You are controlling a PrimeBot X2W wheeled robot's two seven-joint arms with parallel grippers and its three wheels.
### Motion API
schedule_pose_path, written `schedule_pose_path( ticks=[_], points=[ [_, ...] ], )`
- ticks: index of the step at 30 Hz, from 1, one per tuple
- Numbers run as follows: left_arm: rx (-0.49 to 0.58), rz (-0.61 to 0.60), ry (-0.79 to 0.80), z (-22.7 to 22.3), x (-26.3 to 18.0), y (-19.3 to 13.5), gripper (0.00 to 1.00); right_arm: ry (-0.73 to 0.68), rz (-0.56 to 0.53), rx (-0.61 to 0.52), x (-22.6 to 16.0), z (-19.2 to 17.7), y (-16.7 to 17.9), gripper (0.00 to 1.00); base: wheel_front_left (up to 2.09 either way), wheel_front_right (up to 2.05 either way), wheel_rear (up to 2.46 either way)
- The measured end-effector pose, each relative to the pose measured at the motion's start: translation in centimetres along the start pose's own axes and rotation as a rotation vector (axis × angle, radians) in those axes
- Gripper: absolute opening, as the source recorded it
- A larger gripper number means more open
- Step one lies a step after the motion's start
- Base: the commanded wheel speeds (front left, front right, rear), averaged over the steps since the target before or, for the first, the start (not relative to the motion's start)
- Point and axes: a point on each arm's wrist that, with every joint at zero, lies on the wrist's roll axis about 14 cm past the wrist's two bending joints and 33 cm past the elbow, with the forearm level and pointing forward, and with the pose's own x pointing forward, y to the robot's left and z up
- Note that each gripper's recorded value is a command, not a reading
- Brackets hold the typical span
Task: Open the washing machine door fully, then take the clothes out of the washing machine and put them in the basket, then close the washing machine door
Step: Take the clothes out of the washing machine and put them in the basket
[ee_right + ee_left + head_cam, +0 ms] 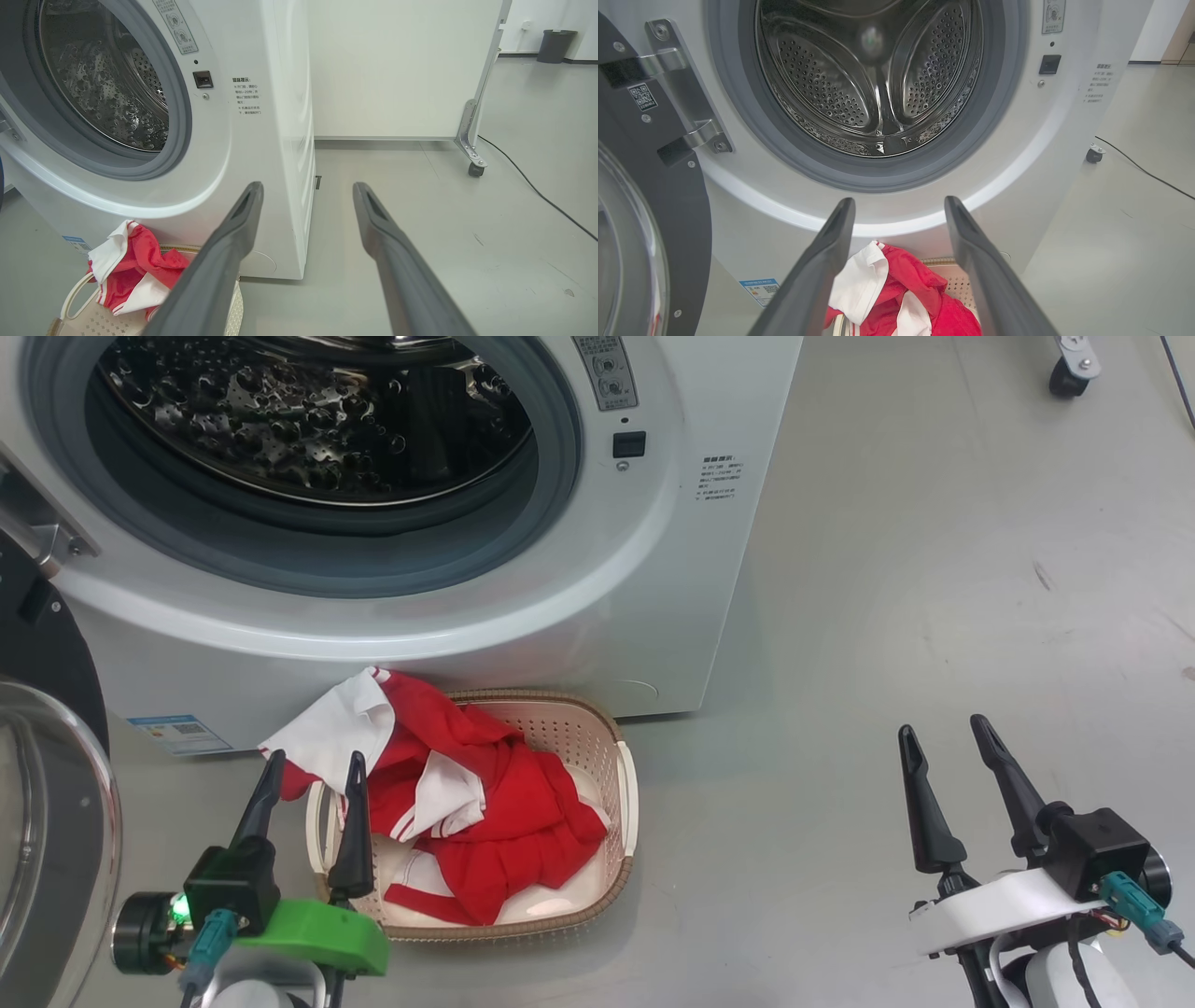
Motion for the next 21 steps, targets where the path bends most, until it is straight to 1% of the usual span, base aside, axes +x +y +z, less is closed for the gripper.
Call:
schedule_pose_path(
  ticks=[16,21],
  points=[
    [-0.006,-0.009,-0.016,0.44,-0.32,-0.53,1.0,-0.003,-0.004,-0.003,-0.1,0.1,-0.09,1.0,0.0,0.0,0.0],
    [-0.008,-0.013,0.002,0.06,-0.21,-0.68,1.0,-0.003,-0.002,-0.002,-0.04,0.08,-0.03,1.0,0.0,0.0,0.0]
  ],
)
